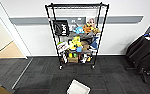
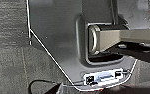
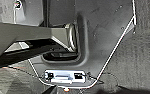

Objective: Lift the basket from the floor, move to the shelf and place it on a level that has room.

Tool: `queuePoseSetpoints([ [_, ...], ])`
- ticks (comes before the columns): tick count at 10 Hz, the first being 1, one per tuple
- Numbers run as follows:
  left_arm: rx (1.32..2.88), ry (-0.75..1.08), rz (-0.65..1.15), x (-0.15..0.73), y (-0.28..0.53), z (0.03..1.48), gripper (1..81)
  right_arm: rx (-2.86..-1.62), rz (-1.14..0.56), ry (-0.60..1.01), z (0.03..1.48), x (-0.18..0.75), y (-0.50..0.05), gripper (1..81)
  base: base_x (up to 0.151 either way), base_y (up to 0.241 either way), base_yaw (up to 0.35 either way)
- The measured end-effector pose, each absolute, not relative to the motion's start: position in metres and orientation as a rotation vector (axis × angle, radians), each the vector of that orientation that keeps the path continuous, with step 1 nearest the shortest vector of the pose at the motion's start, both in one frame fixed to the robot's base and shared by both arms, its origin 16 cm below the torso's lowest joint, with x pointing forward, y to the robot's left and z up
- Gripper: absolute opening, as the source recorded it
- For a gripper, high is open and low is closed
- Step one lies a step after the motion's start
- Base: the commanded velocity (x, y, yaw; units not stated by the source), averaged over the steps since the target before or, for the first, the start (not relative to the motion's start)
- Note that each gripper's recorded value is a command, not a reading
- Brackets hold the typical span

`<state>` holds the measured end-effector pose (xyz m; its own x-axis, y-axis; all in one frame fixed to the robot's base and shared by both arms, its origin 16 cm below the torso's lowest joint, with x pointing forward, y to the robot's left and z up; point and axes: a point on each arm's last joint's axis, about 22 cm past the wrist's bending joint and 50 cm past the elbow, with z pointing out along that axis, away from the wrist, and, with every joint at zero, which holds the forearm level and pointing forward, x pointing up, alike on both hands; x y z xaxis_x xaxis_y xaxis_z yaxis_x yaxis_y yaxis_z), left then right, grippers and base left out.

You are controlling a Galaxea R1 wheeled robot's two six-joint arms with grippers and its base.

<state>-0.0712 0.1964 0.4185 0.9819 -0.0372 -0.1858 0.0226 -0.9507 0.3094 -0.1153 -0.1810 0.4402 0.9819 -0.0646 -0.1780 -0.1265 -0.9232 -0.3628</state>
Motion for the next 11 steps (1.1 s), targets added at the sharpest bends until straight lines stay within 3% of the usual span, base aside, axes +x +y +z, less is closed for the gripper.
queuePoseSetpoints([
  [11,2.811,-0.01,-0.272,-0.0709,0.1942,0.4186,81.1,-2.753,0.229,0.136,0.4391,-0.115,-0.1825,81.1,0.124,0.0,0.0],
])
